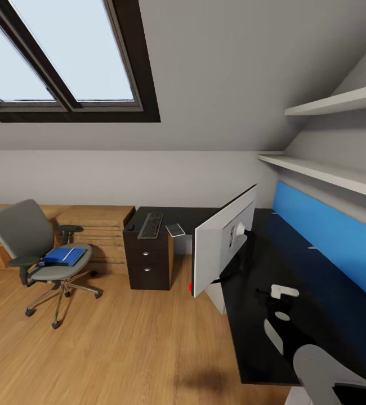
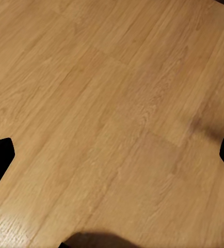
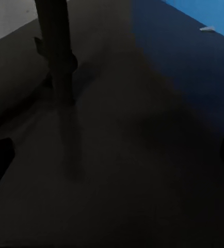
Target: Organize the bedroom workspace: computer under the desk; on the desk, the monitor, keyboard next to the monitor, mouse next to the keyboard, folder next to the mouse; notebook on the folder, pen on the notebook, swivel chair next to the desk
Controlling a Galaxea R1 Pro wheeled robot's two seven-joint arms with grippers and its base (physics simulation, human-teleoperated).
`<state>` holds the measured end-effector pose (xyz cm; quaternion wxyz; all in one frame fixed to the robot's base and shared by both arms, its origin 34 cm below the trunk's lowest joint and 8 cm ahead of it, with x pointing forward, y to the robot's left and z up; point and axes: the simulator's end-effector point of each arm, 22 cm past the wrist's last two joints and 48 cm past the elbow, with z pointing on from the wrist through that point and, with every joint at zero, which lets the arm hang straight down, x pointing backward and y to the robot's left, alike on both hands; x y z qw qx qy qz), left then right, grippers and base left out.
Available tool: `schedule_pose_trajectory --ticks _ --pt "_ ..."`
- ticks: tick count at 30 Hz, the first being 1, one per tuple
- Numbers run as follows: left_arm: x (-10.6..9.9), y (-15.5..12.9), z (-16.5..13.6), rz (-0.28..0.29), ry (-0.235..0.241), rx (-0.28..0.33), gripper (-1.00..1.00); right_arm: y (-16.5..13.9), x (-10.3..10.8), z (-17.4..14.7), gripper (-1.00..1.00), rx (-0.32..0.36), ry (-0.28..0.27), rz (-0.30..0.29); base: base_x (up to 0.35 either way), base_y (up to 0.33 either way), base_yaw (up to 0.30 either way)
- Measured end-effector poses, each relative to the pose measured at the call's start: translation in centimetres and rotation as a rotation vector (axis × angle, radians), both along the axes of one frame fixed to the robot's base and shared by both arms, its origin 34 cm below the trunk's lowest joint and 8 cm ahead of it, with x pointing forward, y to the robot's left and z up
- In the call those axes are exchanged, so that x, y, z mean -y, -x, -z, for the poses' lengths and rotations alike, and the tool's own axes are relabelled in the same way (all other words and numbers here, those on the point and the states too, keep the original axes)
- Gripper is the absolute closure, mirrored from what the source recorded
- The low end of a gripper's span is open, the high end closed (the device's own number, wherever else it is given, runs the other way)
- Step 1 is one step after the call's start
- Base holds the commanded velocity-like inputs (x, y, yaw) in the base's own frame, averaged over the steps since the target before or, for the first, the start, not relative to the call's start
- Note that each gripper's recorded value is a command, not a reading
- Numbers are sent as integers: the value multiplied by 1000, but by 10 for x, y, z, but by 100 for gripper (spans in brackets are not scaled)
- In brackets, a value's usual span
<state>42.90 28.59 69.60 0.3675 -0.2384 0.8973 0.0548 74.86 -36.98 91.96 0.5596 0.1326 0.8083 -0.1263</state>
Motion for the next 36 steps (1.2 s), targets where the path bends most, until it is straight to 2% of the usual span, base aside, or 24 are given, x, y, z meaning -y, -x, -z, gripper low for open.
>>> schedule_pose_trajectory --ticks 10,20,23,28,32,36 --pt "-1 3 3 -1 -3 -9 -100 2 -30 7 -100 18 48 -71 0 0 0" --pt "-3 7 5 -2 -5 -18 -100 5 -33 10 -100 33 52 -75 0 0 0" --pt "-2 7 5 -2 -5 -18 -100 7 -30 15 -100 8 50 -71 0 0 0" --pt "-2 7 6 -1 -5 -19 -100 2 -28 20 -100 -77 44 -71 0 0 0" --pt "-2 7 5 -1 -5 -18 -100 -13 -28 7 -100 -115 37 -72 0 0 0" --pt "-2 7 5 -2 -5 -18 -100 -13 -33 11 -100 -124 28 -81 0 0 0"
